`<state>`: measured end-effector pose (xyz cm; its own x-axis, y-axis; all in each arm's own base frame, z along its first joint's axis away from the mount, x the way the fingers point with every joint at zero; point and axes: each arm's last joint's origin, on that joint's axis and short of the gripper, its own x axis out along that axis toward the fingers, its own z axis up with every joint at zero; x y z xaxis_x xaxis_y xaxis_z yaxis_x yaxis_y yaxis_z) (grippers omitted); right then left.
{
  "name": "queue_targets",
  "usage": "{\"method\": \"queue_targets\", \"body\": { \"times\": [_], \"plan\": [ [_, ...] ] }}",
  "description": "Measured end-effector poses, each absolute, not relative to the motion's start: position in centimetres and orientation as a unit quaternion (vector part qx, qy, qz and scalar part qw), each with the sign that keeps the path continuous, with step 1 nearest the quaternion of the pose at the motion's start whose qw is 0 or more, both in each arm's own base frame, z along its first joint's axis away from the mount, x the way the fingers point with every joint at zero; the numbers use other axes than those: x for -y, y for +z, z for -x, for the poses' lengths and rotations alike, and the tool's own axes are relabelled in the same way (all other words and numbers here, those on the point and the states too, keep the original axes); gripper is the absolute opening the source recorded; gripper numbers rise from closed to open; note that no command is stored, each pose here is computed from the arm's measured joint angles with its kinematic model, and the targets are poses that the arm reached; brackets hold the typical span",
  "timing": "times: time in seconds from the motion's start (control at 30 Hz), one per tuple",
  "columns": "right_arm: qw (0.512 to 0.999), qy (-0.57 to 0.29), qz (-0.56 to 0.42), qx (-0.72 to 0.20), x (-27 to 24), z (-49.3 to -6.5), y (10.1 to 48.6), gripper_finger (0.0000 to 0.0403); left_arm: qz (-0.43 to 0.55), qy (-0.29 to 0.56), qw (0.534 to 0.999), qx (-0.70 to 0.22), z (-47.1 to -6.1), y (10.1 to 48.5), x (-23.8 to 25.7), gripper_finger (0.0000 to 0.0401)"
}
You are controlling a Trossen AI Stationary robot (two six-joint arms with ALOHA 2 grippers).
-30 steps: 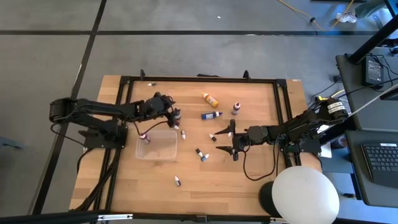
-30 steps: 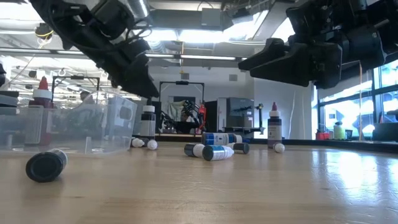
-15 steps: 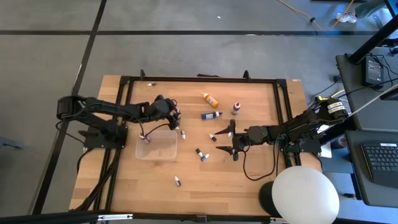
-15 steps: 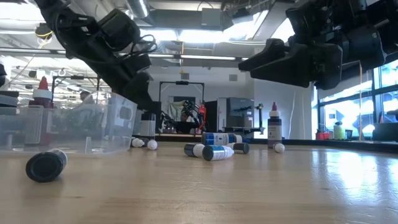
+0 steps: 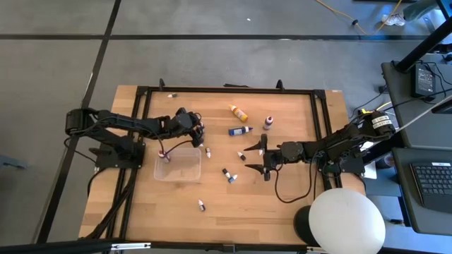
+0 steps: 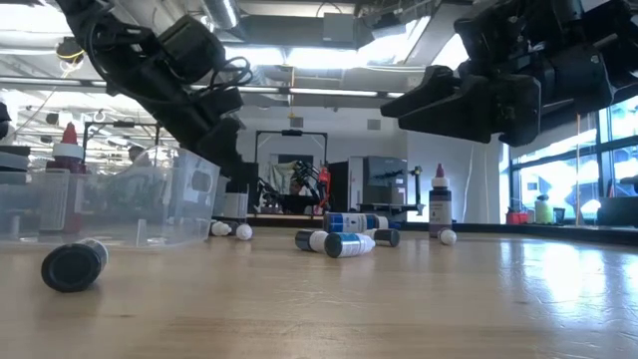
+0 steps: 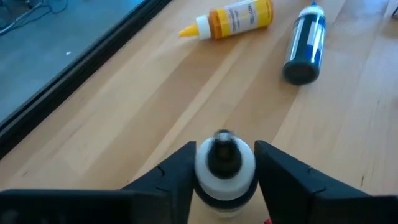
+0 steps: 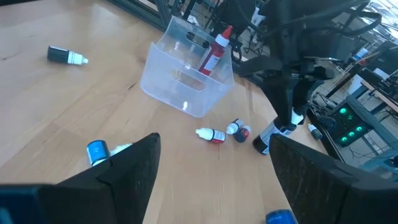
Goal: Pick & Place food coloring
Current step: Put the large black food coloring bottle into the transparent bin
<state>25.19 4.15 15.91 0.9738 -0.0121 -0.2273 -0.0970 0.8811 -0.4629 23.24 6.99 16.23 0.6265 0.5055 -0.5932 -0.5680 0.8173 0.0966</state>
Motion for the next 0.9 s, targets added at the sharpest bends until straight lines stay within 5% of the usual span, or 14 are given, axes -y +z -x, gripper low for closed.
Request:
{"method": "queue_targets", "body": {
  "times": [0.33, 0.9],
  "plan": [
    [0.963, 0.022, 0.243, -0.113, -4.1, -25.2, 15.9, 0.0302, 0.051, 0.296, 0.902, -0.311, -23.1, 16.7, -6.9, 0.0117],
    [0.963, 0.022, 0.243, -0.113, -4.2, -25.2, 15.9, 0.0302, 0.123, 0.193, 0.939, -0.256, -20.1, 24.0, -1.5, 0.0122]
  ]
}}
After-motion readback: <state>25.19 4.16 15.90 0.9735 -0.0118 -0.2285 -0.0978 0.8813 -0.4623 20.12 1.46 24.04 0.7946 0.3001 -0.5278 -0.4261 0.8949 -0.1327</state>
